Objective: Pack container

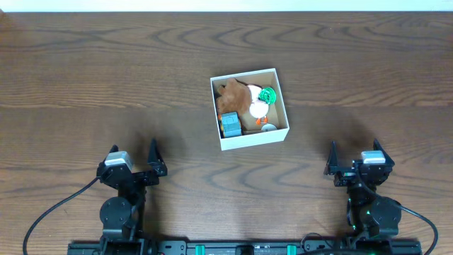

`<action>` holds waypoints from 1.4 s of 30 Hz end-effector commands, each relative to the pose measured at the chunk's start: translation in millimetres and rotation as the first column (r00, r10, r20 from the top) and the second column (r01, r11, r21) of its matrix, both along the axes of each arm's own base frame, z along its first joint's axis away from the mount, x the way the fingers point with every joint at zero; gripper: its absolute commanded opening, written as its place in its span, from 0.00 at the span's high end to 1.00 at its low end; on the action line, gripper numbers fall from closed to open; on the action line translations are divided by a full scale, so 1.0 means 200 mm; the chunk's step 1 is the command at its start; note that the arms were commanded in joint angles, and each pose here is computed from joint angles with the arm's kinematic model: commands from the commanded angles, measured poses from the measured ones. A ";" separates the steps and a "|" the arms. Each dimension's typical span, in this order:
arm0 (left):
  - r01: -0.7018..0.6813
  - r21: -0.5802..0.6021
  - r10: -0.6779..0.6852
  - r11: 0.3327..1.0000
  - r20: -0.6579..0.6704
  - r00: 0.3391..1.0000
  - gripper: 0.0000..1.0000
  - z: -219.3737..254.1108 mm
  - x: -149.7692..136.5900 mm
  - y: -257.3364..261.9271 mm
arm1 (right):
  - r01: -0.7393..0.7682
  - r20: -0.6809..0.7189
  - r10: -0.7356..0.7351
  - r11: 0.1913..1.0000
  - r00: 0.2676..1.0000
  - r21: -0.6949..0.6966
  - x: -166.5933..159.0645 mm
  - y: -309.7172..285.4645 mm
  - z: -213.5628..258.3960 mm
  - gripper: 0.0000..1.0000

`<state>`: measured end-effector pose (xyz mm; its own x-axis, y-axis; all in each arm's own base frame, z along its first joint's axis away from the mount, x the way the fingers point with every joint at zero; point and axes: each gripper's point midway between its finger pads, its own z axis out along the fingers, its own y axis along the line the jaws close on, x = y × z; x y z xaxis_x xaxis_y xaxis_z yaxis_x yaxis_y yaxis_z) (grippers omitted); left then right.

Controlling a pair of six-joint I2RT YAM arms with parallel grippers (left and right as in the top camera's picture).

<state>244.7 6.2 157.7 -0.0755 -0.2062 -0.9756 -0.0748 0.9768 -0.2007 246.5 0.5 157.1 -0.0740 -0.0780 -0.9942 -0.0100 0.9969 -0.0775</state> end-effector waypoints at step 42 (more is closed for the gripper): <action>-0.011 0.066 0.015 0.998 -0.067 0.998 0.02 -0.10 -0.01 0.02 | 0.011 0.000 -0.011 1.000 1.000 -0.013 0.00 -0.01 0.00 0.01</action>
<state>244.4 8.4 155.5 -0.0862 -0.1615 -0.9831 -0.0821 0.9846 -0.1545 246.5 0.5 157.2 -0.0736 -0.0780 -0.9942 -0.0100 0.9969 -0.0775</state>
